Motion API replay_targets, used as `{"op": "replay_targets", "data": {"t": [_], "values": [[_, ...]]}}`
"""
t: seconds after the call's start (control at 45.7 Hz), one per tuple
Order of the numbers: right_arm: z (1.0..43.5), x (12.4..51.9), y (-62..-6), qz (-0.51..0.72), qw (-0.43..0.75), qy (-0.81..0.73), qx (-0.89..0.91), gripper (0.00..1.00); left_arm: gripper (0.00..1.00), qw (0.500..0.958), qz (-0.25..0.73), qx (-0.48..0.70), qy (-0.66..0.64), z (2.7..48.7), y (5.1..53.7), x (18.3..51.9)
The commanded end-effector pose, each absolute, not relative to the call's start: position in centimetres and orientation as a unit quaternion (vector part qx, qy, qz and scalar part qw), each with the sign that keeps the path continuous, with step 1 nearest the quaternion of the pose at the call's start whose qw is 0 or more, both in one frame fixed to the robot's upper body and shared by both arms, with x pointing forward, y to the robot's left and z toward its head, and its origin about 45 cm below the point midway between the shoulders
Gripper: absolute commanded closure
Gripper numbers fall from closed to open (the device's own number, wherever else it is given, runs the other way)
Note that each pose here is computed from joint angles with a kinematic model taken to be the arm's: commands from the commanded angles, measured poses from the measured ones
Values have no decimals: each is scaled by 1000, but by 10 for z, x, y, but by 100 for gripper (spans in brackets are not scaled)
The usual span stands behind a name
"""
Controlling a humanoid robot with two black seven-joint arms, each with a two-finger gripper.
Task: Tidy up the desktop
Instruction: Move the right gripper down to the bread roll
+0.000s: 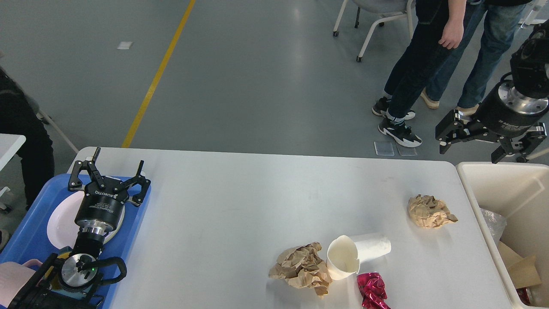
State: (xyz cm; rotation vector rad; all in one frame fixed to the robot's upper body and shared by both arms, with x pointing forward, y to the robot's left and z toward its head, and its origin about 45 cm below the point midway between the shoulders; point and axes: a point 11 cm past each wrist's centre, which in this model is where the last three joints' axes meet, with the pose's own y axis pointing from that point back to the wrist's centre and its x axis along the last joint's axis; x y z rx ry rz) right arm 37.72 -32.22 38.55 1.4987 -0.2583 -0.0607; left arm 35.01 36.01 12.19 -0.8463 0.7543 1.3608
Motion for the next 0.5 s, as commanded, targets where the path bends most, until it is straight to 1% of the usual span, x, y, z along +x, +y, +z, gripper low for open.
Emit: {"op": "replay_targets", "data": {"t": [0.0,0.109,0.482], "values": [[413,344,-288,-7,712,-83,697,0,4,633,595,-370,329,122,360,350],[413,327,-270,-2,704,-57,708,0,4,633,595,-370,329,122,360,350],[408,329,-256,2,696,-53,716,0,4,633,595,-370,330,122,360,350]]}}
